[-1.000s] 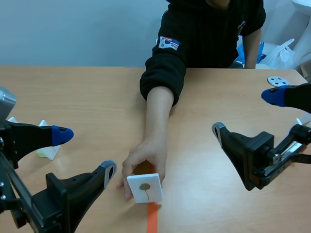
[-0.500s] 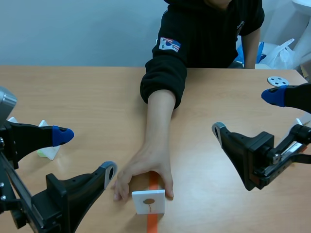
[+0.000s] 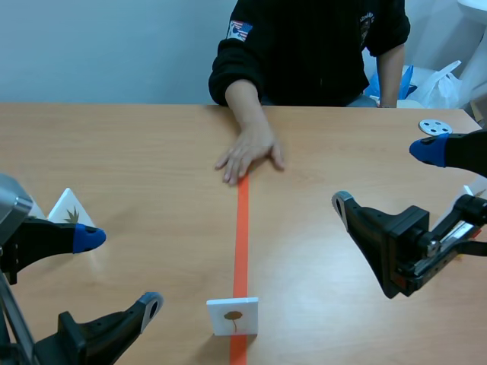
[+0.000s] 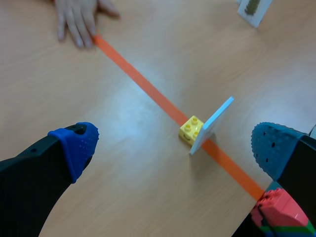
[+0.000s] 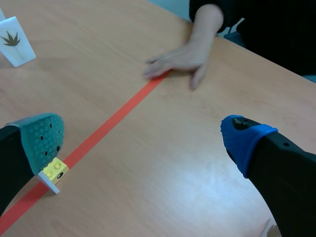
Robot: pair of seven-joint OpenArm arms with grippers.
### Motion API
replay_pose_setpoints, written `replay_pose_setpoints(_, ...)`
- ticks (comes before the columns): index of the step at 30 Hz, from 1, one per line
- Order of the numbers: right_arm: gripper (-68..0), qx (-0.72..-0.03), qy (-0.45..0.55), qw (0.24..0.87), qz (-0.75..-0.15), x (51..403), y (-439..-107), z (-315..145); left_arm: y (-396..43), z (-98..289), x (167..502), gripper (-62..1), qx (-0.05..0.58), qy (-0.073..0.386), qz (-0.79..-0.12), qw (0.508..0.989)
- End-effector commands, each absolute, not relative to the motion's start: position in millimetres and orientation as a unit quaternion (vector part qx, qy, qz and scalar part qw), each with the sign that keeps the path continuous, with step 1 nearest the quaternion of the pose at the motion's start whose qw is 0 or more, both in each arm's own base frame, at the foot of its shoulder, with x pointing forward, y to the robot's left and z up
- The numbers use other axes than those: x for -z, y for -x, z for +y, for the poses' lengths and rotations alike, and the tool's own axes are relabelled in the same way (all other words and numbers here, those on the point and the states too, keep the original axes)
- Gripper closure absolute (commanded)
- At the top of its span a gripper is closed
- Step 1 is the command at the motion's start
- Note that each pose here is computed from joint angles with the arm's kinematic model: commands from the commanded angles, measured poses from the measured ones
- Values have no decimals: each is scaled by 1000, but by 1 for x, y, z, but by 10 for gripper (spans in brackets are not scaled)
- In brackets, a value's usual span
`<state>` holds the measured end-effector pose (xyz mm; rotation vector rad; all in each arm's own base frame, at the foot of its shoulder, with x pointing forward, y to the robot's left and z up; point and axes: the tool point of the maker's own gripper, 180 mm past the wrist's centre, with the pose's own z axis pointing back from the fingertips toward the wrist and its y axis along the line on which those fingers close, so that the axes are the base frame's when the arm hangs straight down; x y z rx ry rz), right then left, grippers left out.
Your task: Sort the leaf by its shape. The table is split by an orange tape line. A compound leaf with several leaflets goes to the left side, a simple leaf with one blade goes to the right side. Return to the home posture when a red brick is placed on the table.
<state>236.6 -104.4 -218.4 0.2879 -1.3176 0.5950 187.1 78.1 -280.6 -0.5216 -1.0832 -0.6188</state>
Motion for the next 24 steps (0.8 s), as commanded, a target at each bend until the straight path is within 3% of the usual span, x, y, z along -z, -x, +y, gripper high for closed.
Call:
replay_pose_setpoints(1,-678,-264,-128,737,-610,214,-239,-108,-192,78,275,-623,285,248,-514,771)
replay_pose_setpoints(13,-678,-264,-128,736,-611,213,-239,-108,-179,53,321,-623,368,257,-477,756)
replay_pose_setpoints(24,-678,-262,-128,736,-611,213,-239,-108,-187,53,371,-623,393,241,-457,761)
